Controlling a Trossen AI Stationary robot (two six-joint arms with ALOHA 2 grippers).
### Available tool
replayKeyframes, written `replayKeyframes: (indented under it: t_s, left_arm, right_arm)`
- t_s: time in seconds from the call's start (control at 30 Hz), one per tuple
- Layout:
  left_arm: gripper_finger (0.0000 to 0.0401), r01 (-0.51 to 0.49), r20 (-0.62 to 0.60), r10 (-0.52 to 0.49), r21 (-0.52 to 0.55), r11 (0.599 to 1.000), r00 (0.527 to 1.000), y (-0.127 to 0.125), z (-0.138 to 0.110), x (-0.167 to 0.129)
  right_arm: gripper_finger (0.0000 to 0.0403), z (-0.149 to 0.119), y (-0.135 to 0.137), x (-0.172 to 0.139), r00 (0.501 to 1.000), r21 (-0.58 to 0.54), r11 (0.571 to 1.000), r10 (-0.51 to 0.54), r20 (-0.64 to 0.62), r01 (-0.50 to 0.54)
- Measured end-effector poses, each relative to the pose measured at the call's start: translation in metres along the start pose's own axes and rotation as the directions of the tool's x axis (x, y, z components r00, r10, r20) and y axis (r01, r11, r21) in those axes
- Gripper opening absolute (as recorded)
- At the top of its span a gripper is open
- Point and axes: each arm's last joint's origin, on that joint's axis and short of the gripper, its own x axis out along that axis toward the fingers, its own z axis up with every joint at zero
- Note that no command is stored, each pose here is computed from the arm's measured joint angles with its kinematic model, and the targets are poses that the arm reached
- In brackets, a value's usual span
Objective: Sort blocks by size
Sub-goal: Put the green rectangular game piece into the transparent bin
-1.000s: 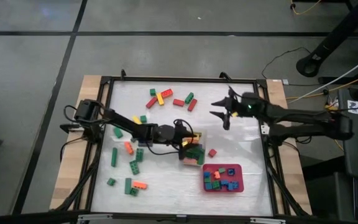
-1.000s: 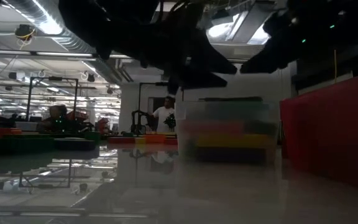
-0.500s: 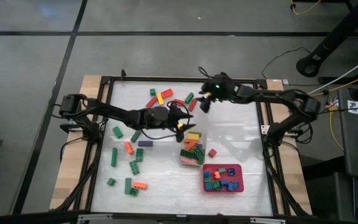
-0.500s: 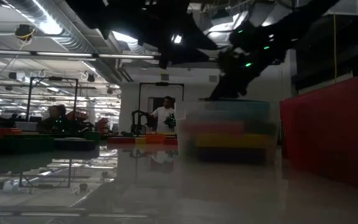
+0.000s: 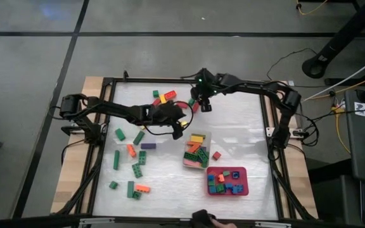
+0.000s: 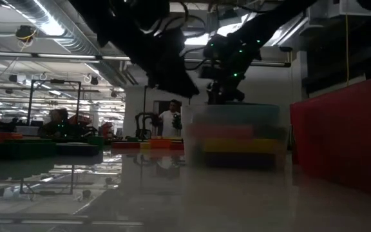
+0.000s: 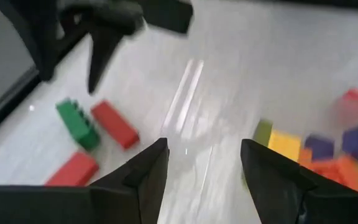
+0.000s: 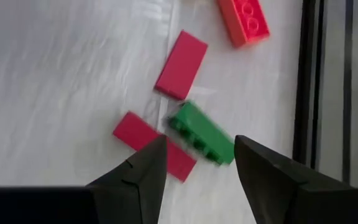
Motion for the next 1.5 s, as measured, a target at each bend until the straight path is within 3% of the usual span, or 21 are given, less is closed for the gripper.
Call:
replayKeyframes:
  t_s: [0.3, 0.77, 1.23, 1.37, 1.5]
  left_arm:
    - [0.0169, -0.011, -0.121, 0.014, 0.023, 1.0, 0.993, 0.002, -0.012, -0.001]
    - [0.0128, -0.013, -0.229, 0.026, 0.059, 0.998, 0.973, 0.004, -0.022, -0.003]
    - [0.0116, -0.007, -0.265, 0.03, 0.088, 0.996, 0.964, 0.004, -0.026, -0.004]
    - [0.0116, -0.007, -0.269, 0.031, 0.088, 0.996, 0.963, 0.004, -0.026, -0.004]
    - [0.0116, -0.009, -0.274, 0.032, 0.084, 0.996, 0.961, 0.004, -0.027, -0.005]
  right_arm:
    - [0.0186, 0.0, -0.003, 0.02, 0.998, -0.146, 0.988, 0.046, -0.03, -0.05]
    - [0.0186, -0.005, -0.003, 0.047, 0.999, -0.182, 0.983, 0.026, -0.047, -0.034]
    - [0.0185, -0.015, 0.001, 0.073, 0.994, -0.224, 0.972, 0.043, -0.105, -0.066]
    - [0.016, -0.016, 0.002, 0.074, 0.993, -0.223, 0.972, 0.046, -0.11, -0.07]
    - [0.01, -0.016, 0.001, 0.074, 0.992, -0.224, 0.973, 0.031, -0.124, -0.058]
